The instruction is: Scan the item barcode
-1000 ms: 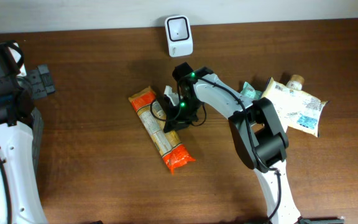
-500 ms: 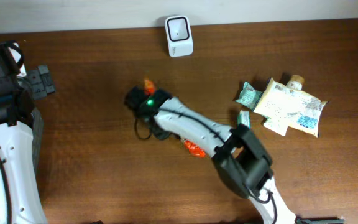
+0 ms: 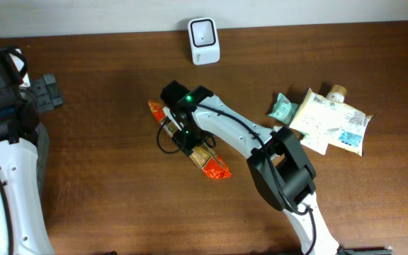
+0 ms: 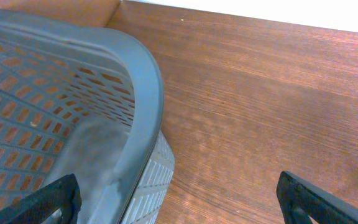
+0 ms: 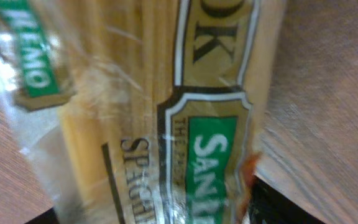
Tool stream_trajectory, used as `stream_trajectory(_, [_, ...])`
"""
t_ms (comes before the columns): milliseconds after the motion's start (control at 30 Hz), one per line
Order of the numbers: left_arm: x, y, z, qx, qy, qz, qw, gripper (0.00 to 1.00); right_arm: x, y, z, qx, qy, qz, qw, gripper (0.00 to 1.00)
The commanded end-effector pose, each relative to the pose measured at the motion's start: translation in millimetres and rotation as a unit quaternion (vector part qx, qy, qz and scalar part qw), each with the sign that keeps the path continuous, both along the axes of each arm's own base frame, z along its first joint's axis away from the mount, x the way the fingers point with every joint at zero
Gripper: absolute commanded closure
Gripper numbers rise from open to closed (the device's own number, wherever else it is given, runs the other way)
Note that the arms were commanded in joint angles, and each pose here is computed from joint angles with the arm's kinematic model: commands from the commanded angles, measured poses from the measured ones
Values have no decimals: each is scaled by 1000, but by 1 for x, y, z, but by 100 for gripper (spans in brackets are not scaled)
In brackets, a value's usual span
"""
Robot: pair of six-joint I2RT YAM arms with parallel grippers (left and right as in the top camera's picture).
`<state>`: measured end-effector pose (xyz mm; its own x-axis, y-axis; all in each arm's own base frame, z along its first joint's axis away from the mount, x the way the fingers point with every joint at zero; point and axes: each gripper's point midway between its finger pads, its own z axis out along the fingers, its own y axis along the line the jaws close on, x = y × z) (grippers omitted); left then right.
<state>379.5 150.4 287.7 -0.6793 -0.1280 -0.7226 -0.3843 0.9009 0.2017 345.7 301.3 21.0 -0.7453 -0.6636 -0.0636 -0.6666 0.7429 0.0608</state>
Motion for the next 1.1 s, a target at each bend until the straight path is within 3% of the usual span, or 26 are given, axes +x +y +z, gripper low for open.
stream_trajectory(0, [-2, 2, 5, 8, -2, -2, 1000, 1, 3, -6, -10, 33, 37, -14, 999, 41])
stream_trajectory(33, [-2, 2, 5, 8, -2, -2, 1000, 1, 5, -11, -11, 54, 55, -29, 997, 43])
stream_trajectory(67, [-2, 2, 5, 8, -2, -2, 1000, 1, 8, -15, -12, 69, 65, -39, 995, 52])
stream_trajectory(100, [-2, 2, 5, 8, -2, -2, 1000, 1, 11, -18, -9, 89, 77, -52, 992, 82])
stream_trajectory(133, [-2, 2, 5, 8, -2, -2, 1000, 1, 13, -17, -4, 120, 96, -62, 986, 96])
stream_trajectory(233, [-2, 2, 5, 8, -2, -2, 1000, 1, 10, 6, 63, 312, 152, -32, 937, 96])
stream_trajectory(333, [-2, 2, 5, 8, -2, -2, 1000, 1, 24, -15, 173, 478, 118, -11, 871, 96])
stream_trajectory(467, [-2, 2, 5, 8, -2, -2, 1000, 1, 22, -50, 261, 570, 69, 3, 819, 96])
stream_trajectory(533, [-2, 2, 5, 8, -2, -2, 1000, 1, 17, -60, 284, 582, 51, 7, 811, 96])
stream_trajectory(833, [-2, 2, 5, 8, -2, -2, 1000, 1, 14, -61, 289, 577, 39, 11, 816, 96])
stream_trajectory(900, [-2, 2, 5, 8, -2, -2, 1000, 1, 22, -65, 274, 539, 30, -17, 842, 96])
stream_trajectory(967, [-2, 2, 5, 8, -2, -2, 1000, 1, 40, -72, 247, 442, -3, -84, 893, 96])
stream_trajectory(1000, [-2, 2, 5, 8, -2, -2, 1000, 1, 77, -99, 242, 309, -115, -160, 930, 96])
stream_trajectory(1033, [-2, 2, 5, 8, -2, -2, 1000, 1, 120, -132, 270, 154, -296, -197, 922, 96])
stream_trajectory(1067, [-2, 2, 5, 8, -2, -2, 1000, 1, 144, -130, 284, 79, -394, -164, 901, 96])
